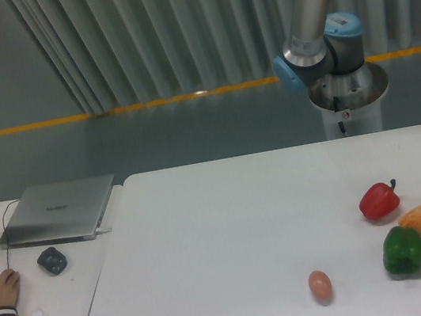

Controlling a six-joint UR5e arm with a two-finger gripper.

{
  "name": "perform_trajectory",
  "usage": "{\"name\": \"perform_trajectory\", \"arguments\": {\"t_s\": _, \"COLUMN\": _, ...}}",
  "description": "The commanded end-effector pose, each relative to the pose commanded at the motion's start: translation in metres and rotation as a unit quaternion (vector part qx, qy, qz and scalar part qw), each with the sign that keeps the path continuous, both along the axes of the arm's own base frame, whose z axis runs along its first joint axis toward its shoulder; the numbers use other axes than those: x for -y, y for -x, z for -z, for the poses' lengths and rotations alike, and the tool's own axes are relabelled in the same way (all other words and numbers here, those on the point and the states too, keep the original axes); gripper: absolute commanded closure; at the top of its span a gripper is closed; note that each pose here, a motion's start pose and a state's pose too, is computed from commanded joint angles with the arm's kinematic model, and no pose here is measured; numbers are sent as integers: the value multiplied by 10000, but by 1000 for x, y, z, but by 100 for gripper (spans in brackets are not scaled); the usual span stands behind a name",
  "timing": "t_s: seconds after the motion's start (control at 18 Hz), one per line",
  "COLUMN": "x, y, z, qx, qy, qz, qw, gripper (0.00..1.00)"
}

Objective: Place the yellow pepper on the table

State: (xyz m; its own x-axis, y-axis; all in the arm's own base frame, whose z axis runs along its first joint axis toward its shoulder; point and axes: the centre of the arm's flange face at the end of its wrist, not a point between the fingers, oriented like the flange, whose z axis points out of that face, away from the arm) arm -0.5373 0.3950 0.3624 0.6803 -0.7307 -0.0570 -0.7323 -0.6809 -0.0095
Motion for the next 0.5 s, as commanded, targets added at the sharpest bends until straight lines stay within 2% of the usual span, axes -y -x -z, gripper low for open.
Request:
{"name": "perform_trajectory", "arguments": {"t_s": 0.33, "x": -1, "y": -5, "z": -9, "qx": -72, "qy": -8, "qz": 22, "qw": 10000, "gripper": 0}}
{"name": "perform_trajectory", "arguments": {"t_s": 0.5, "x": 4, "y": -7, "z": -13, "qx": -327, "qy": 198, "qz": -30, "qw": 9993, "gripper": 0}}
